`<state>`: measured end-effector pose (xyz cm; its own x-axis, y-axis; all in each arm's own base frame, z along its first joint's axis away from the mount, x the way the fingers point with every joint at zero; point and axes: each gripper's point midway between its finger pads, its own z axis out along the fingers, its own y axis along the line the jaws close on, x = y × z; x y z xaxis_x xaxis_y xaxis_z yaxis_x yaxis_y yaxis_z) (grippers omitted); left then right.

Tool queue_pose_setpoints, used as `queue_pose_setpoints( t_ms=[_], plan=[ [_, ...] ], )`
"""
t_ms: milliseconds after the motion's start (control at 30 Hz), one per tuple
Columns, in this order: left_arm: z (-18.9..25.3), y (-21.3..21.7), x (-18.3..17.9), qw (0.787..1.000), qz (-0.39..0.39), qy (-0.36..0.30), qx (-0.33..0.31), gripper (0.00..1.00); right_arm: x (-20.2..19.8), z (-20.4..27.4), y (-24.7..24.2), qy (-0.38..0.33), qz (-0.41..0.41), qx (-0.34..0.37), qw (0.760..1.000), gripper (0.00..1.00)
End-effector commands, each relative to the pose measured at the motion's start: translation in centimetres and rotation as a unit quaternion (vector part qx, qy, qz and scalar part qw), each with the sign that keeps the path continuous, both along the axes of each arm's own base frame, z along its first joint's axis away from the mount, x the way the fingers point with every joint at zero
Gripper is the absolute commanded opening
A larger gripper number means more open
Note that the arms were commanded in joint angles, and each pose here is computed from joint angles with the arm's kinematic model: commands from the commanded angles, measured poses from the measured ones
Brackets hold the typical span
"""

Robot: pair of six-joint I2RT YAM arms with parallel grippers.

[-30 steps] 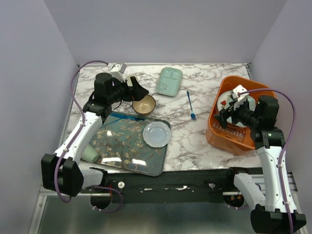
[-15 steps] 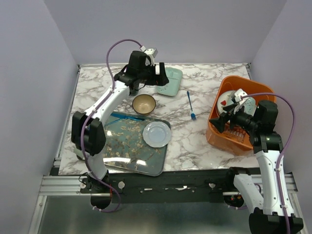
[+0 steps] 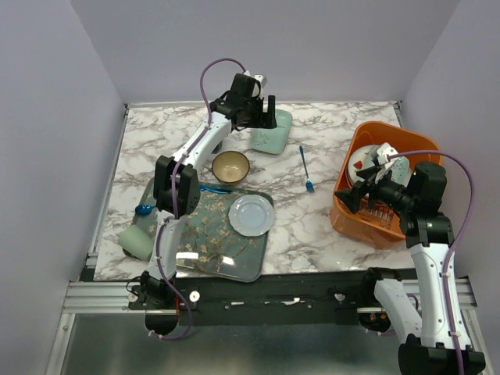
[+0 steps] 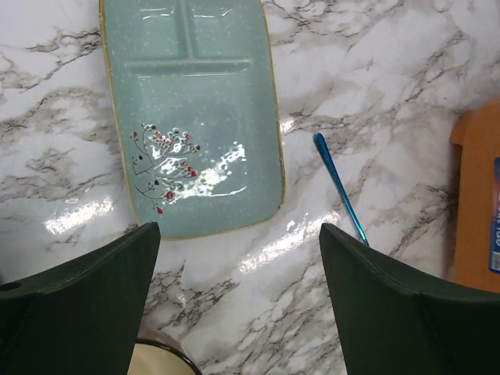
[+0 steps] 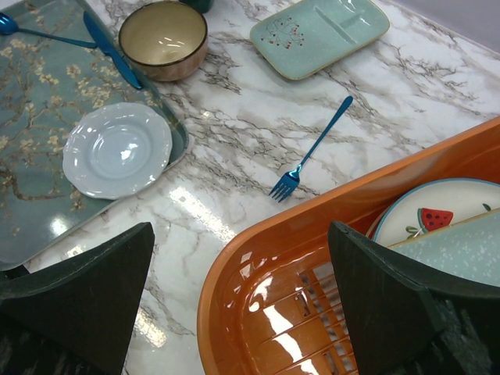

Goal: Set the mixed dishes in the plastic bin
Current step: Pick up the plate at the center of the board.

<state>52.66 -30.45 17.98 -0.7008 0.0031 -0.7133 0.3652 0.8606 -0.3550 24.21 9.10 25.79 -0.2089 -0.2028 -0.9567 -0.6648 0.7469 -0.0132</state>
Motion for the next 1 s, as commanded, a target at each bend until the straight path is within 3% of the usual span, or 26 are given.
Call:
queue_pose_setpoints(
  t_ms=[0, 333, 833, 967],
  plan=[
    [-3.6, 1.0, 1.6, 0.998, 0.034, 0.016, 0.053, 0.86, 0.0, -0.2, 0.1, 0.001, 0.003, 0.006, 1.0, 1.0],
    [-8.3, 2.2, 4.0, 0.996, 0.057, 0.035, 0.059, 0.68, 0.2, -0.5, 0.0, 0.007, 0.001, 0.006, 1.0, 1.0],
    [-12.1, 2.9, 5.1, 0.996, 0.05, 0.073, 0.018, 0.57, 0.3, -0.6, -0.2, 0.007, -0.003, 0.002, 1.0, 1.0],
    [-12.9, 2.5, 5.2, 0.995, 0.042, 0.087, -0.008, 0.49, 0.4, -0.6, -0.2, 0.006, -0.004, 0.001, 1.0, 1.0]
  ],
)
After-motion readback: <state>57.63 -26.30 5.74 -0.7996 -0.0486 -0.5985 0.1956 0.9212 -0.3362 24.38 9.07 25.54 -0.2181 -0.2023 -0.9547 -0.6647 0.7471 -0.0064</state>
